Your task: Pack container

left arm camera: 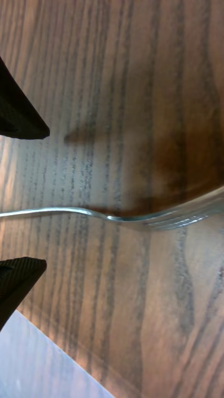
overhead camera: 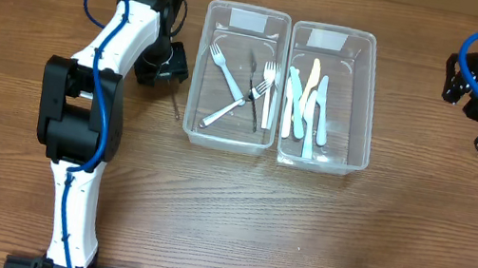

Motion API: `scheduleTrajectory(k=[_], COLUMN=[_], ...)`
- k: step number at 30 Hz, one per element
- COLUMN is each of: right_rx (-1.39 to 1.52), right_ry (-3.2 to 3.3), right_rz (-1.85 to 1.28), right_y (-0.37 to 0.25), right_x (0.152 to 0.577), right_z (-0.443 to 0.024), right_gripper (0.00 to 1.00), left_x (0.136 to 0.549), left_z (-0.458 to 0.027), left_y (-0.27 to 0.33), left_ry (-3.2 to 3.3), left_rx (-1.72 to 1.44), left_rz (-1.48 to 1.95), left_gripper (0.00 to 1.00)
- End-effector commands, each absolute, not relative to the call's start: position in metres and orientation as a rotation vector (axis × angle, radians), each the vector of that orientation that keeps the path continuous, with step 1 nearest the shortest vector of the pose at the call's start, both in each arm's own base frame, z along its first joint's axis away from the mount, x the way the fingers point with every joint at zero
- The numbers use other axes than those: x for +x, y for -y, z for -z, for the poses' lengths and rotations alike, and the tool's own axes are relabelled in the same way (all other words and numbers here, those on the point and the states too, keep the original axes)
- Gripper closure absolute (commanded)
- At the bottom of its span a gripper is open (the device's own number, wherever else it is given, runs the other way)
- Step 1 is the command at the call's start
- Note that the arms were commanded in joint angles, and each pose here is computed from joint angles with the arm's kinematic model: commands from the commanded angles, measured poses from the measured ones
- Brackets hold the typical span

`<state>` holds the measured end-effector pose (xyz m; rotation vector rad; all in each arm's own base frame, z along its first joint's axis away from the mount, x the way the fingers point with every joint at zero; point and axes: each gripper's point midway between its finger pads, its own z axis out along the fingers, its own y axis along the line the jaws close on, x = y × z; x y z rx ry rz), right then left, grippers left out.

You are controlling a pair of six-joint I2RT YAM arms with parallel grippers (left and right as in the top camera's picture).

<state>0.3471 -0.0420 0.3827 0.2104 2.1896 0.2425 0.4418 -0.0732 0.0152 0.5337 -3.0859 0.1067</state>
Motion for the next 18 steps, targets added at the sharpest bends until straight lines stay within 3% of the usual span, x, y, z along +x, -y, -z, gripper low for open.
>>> scheduleTrajectory(k=[1, 5, 7, 18], right_rx=[0.213, 0.213, 0.213, 0.213], right_ry=[-2.164, -2.164, -2.164, -2.164], right_rz=[-0.226, -0.226, -0.226, -0.226], right_y=[0.044, 0.044, 0.044, 0.044], right_x=[0.346, 0.346, 0.346, 0.346], right_z=[-0.391, -0.391, -0.391, -0.391], right_gripper=[0.0, 0.0, 0.0, 0.0], left_x=[0.446, 0.451, 0.452, 0.454], left_z=[-0.01, -0.01, -0.01, 0.0], left_y=[0.078, 0.079, 0.077, 0.068], left_ry=[3.082, 3.101, 3.108, 3.111], left_rx=[0.569, 0.572, 0.573, 0.611], left_rz=[-0.127, -0.136, -0.124, -0.034], left_gripper=[0.45, 0.68, 0.74, 0.73])
